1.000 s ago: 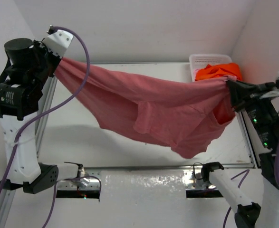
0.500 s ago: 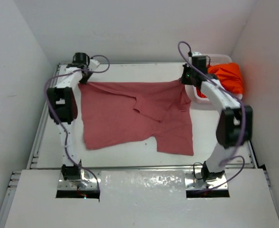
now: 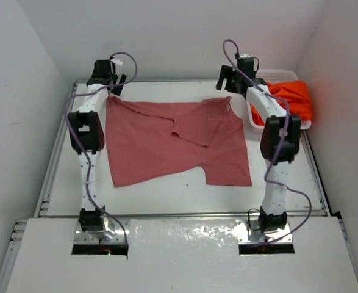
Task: Fold and stack the t-shirts
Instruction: Flatten out the tshirt
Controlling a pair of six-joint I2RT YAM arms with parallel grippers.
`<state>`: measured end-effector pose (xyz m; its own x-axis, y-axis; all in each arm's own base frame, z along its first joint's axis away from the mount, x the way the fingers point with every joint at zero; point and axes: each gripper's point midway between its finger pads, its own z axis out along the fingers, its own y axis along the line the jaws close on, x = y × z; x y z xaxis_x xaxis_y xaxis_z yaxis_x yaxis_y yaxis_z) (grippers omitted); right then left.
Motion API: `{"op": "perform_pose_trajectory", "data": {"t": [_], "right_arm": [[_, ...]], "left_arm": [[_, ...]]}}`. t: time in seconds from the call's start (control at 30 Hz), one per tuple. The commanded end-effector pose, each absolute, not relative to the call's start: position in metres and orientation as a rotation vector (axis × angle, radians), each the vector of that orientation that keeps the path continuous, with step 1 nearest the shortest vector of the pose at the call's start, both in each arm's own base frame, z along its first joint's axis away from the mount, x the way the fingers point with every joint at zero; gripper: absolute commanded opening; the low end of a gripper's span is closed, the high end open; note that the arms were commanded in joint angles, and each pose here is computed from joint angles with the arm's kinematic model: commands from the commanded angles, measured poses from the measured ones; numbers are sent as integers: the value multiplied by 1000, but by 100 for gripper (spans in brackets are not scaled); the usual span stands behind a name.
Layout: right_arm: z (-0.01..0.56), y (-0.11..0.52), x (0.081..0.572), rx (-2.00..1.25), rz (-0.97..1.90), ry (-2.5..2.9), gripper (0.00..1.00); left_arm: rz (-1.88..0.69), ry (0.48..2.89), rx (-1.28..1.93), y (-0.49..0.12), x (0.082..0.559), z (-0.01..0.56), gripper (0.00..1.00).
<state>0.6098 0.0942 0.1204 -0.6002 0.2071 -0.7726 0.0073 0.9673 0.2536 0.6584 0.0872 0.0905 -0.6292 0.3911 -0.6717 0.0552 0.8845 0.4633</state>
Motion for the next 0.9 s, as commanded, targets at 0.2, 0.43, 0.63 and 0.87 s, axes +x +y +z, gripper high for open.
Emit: {"op": "perform_pose_trajectory", "data": {"t": [0.2, 0.43, 0.63, 0.87], "right_arm": [[202, 46, 424, 38, -12, 2308, 99], [98, 42, 285, 79, 34, 2560, 99], [22, 51, 235, 148, 140, 2743, 93], [-29, 49, 214, 183, 139, 2794, 88]], "left_arm": [[46, 2085, 755, 8, 522, 245, 96], [-24, 2397, 1421, -25, 304, 75, 62], [-28, 2356, 1494, -35, 262, 27, 79], [-25, 2348, 1530, -37, 241, -19, 84]]}}
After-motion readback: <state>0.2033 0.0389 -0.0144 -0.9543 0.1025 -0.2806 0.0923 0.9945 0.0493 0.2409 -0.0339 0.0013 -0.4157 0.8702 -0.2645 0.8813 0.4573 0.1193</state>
